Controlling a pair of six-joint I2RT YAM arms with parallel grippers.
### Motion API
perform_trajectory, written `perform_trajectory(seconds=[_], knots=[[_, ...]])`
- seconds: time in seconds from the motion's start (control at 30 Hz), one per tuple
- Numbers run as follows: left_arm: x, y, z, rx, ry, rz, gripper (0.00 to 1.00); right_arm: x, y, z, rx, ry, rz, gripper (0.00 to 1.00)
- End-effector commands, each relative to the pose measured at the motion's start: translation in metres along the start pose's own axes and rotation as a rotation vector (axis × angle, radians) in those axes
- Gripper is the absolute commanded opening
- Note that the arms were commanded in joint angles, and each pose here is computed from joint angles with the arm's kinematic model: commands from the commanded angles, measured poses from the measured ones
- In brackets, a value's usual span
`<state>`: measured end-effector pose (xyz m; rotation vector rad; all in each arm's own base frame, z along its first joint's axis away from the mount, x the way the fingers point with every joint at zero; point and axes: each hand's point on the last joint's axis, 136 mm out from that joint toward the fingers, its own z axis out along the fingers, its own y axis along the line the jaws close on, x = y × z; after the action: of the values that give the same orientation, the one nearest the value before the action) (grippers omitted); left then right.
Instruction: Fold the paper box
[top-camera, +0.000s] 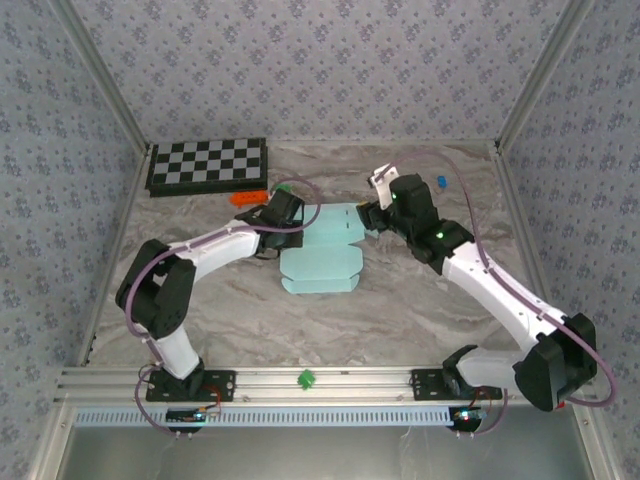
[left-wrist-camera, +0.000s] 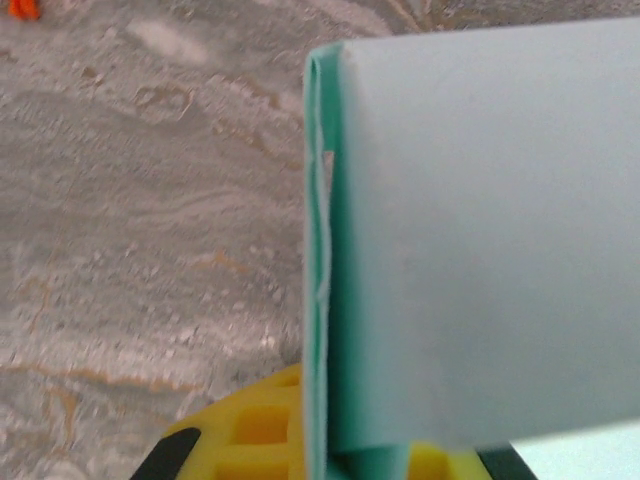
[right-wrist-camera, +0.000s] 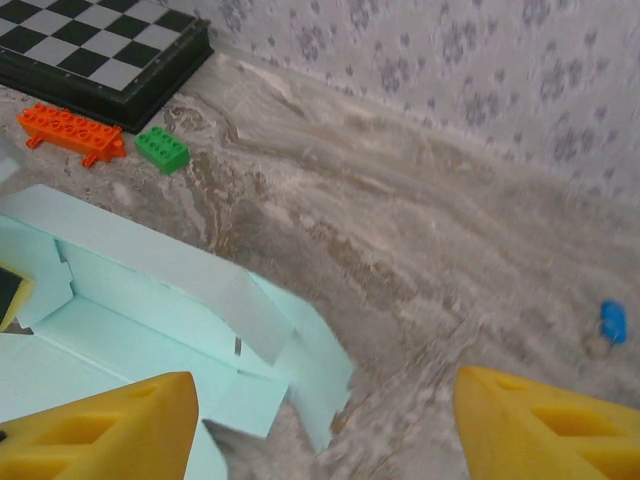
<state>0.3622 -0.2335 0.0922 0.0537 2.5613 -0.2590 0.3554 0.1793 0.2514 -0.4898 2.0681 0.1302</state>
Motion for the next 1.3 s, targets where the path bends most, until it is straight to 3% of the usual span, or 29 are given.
perform_trajectory(seconds=[0.0, 0.4, 0.73, 0.97, 1.27], knots=[[-0.012, -0.002, -0.026, -0.003, -0.001, -0.089, 0.0, 0.031, 0.009, 0.004, -0.054, 0.169, 0.176, 0.68], [-0.009, -0.006, -0.03, 0.018, 0.03, -0.135, 0.0, 0.008, 0.022, 0.033, -0.147, 0.243, 0.307, 0.44], [-0.011, -0.01, -0.03, 0.028, 0.035, -0.134, 0.0, 0.003, 0.02, 0.058, -0.124, 0.265, 0.351, 0.08], [-0.011, -0.012, -0.031, 0.041, 0.037, -0.132, 0.0, 0.008, 0.017, 0.075, -0.089, 0.29, 0.365, 0.01], [-0.012, -0.013, -0.032, 0.046, 0.035, -0.13, 0.0, 0.02, 0.018, 0.09, -0.071, 0.331, 0.373, 0.0]])
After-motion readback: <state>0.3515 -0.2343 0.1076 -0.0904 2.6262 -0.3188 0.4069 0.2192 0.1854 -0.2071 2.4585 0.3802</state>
